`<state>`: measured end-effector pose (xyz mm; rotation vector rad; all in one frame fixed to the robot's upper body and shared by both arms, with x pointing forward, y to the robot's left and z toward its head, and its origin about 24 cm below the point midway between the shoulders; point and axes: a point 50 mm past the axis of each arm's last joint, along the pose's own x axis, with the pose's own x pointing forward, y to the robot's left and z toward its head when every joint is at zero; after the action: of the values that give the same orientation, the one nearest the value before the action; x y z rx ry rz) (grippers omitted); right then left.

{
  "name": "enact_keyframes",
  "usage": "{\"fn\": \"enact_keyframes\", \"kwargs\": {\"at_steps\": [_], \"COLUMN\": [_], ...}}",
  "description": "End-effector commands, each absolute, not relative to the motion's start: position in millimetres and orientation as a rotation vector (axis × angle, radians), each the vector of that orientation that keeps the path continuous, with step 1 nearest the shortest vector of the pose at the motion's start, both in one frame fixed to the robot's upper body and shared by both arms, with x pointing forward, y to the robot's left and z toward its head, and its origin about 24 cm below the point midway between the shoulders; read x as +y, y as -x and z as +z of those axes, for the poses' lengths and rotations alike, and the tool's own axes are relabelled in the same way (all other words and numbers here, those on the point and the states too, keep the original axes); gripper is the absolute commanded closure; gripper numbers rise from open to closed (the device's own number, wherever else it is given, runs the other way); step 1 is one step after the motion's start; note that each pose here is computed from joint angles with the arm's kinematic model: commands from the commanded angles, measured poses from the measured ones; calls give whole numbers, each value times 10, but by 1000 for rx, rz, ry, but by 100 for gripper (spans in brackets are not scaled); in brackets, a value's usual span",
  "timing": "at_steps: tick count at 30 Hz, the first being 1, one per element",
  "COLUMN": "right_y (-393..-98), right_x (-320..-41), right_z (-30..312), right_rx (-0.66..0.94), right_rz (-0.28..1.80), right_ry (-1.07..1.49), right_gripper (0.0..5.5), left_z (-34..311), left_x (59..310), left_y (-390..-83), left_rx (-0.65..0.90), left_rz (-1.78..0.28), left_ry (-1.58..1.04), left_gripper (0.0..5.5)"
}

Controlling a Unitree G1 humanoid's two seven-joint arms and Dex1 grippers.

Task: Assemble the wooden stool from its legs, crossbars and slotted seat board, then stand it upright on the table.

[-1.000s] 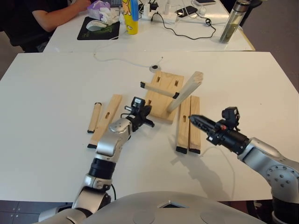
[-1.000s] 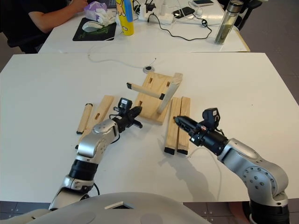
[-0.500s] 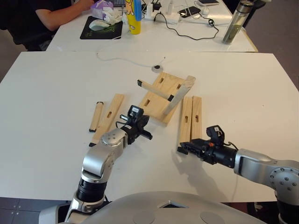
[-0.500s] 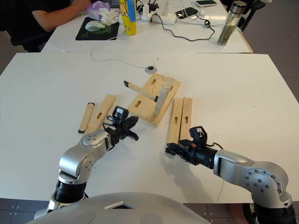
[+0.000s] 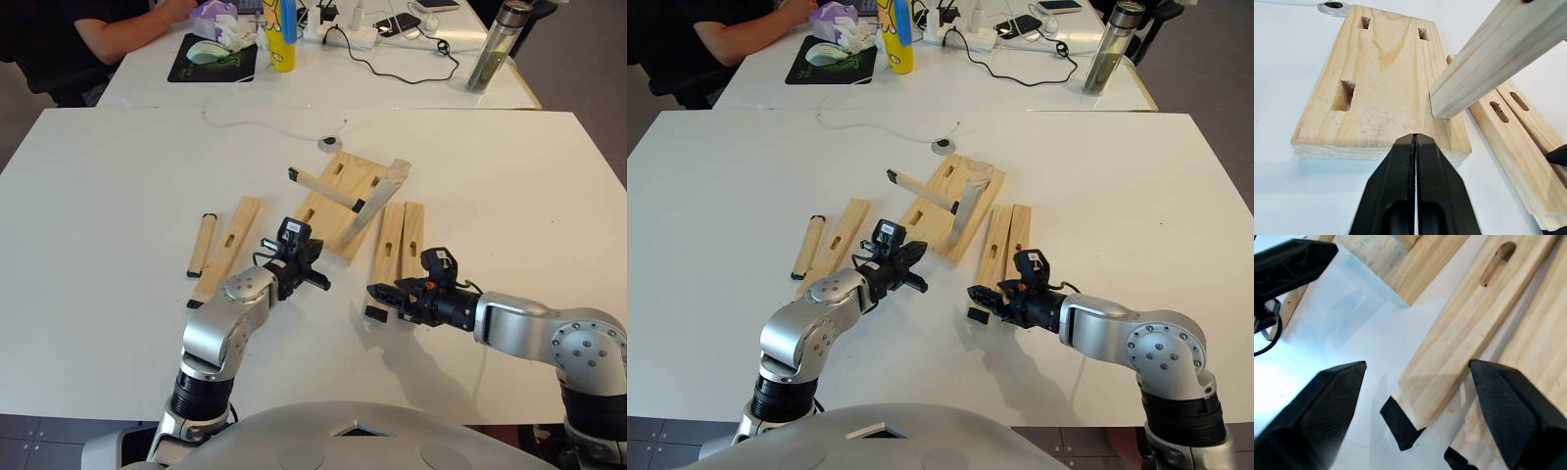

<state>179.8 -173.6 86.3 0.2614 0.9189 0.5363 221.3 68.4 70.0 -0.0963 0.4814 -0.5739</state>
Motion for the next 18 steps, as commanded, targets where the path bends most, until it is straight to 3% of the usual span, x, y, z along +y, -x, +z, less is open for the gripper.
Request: {"fn": "enact_keyframes", "kwargs": {"at_steps": [1, 9, 13, 18], "right_y": [-1856, -1936, -1937, -1887], "right_x": [-1761, -1675, -1679, -1603], "right_z": [882, 991, 981, 906], "right_rx": [1020, 1055, 1057, 1077], "right_rz": [517, 514, 474, 433], "right_ry": [-95, -67, 70, -2], "right_gripper": [157, 157, 157, 157], "left_z": [769, 740, 755, 759], "left_x": [645, 568, 531, 506], "left_y": [-2246, -2236, -2253, -2252], "left_rx": [455, 458, 449, 449], "left_rz": [-553, -547, -551, -576], "left_ry": [119, 150, 161, 164], "left_gripper": [550, 550, 550, 550]}}
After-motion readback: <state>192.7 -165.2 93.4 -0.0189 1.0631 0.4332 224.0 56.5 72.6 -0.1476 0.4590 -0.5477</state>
